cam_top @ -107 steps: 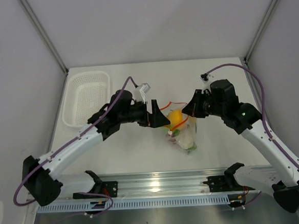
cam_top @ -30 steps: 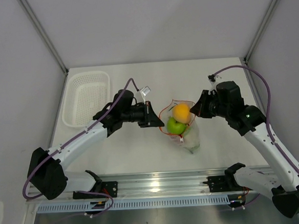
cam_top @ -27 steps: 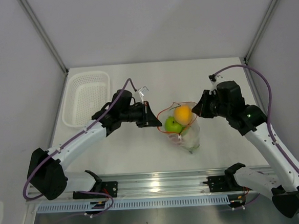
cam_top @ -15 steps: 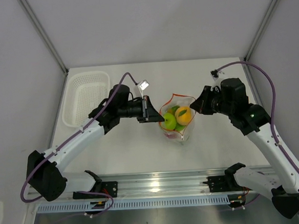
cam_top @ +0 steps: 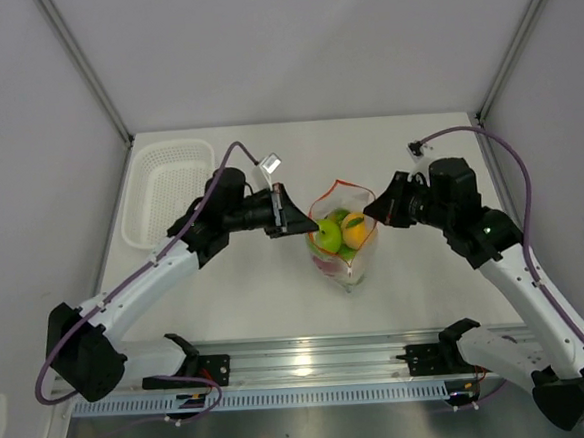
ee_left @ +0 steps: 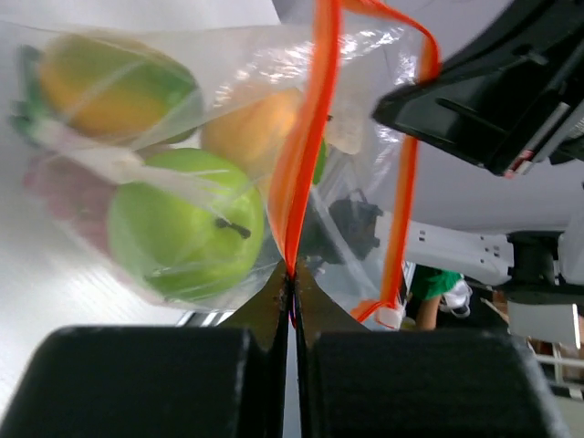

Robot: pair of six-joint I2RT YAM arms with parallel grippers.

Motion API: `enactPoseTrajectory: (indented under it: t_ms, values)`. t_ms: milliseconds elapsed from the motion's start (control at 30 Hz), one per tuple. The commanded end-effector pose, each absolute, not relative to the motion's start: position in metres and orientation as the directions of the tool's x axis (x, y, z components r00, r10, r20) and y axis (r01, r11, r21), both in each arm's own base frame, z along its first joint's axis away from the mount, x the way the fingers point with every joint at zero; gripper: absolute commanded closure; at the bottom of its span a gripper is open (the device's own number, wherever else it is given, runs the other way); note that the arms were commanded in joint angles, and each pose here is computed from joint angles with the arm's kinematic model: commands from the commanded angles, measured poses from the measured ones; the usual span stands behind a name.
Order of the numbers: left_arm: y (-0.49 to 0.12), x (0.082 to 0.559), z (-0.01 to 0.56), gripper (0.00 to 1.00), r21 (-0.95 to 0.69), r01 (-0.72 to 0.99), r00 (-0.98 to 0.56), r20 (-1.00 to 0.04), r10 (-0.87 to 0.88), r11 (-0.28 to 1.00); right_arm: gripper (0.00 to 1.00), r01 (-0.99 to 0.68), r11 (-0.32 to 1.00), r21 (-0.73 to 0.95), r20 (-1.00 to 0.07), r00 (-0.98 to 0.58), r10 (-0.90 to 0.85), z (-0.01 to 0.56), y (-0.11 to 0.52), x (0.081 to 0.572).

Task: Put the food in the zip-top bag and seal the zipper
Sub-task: Adjust the zipper food storage bag at the center of the board, then pick up the fake fruit from the bin.

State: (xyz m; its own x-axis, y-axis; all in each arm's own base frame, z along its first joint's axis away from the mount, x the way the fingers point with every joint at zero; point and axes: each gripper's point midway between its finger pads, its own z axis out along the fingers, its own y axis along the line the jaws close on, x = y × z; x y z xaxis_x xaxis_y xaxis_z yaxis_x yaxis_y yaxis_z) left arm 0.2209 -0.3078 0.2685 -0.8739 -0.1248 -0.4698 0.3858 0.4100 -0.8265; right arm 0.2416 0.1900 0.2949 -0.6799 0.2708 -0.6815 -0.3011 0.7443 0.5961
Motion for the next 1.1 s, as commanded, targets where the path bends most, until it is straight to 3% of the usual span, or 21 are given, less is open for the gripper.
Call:
enactPoseTrajectory:
  t_ms: [0, 200, 333, 400, 467, 533, 567, 667, 800, 933, 1067]
  values:
    - [-0.340, 0.206, 0.282, 0.99, -0.859, 0.413, -0.890, -0.451, -0.066, 0.304, 1.00, -0.326, 0.668, 0.669, -0.637, -0.714, 0.291, 0.283, 0.216, 0.241]
    - [-0.351, 0.202, 0.273, 0.99, -0.848, 0.427, -0.892, -0.452, -0.010, 0.313, 1.00, -0.323, 0.700, 0.637, -0.633, -0.738, 0.236, 0.267, 0.233, 0.239]
    - [-0.335, 0.208, 0.282, 0.99, -0.792, 0.481, -0.846, -0.532, -0.039, 0.376, 1.00, -0.331, 0.742, 0.583, -0.690, -0.684, 0.236, 0.289, 0.219, 0.245]
    - [-0.326, 0.212, 0.282, 0.86, -0.764, 0.499, -0.824, -0.564, -0.048, 0.409, 1.00, -0.332, 0.754, 0.567, -0.699, -0.678, 0.228, 0.292, 0.214, 0.245]
    - [-0.312, 0.216, 0.283, 0.63, -0.754, 0.490, -0.817, -0.572, -0.072, 0.437, 1.00, -0.332, 0.755, 0.566, -0.705, -0.669, 0.235, 0.297, 0.212, 0.247]
    - [-0.297, 0.221, 0.285, 0.53, -0.742, 0.490, -0.798, -0.593, -0.107, 0.457, 1.00, -0.336, 0.749, 0.571, -0.705, -0.669, 0.238, 0.299, 0.213, 0.247]
    - [-0.291, 0.222, 0.283, 0.41, -0.739, 0.484, -0.793, -0.597, -0.121, 0.469, 1.00, -0.340, 0.746, 0.572, -0.707, -0.666, 0.238, 0.301, 0.214, 0.247]
    - [-0.263, 0.232, 0.282, 0.17, -0.718, 0.451, -0.765, -0.617, -0.185, 0.531, 1.00, -0.342, 0.741, 0.578, -0.704, -0.668, 0.241, 0.301, 0.215, 0.247]
    - [-0.218, 0.252, 0.276, 0.12, -0.654, 0.368, -0.705, -0.659, -0.260, 0.661, 1.00, -0.350, 0.741, 0.573, -0.710, -0.664, 0.236, 0.302, 0.216, 0.248]
    - [-0.161, 0.276, 0.249, 0.09, -0.552, 0.144, -0.665, -0.669, -0.333, 0.821, 1.00, -0.358, 0.745, 0.563, -0.717, -0.661, 0.224, 0.303, 0.217, 0.251]
    - [-0.107, 0.295, 0.218, 0.11, -0.460, -0.090, -0.643, -0.650, -0.404, 0.884, 1.00, -0.362, 0.756, 0.545, -0.719, -0.665, 0.200, 0.298, 0.218, 0.257]
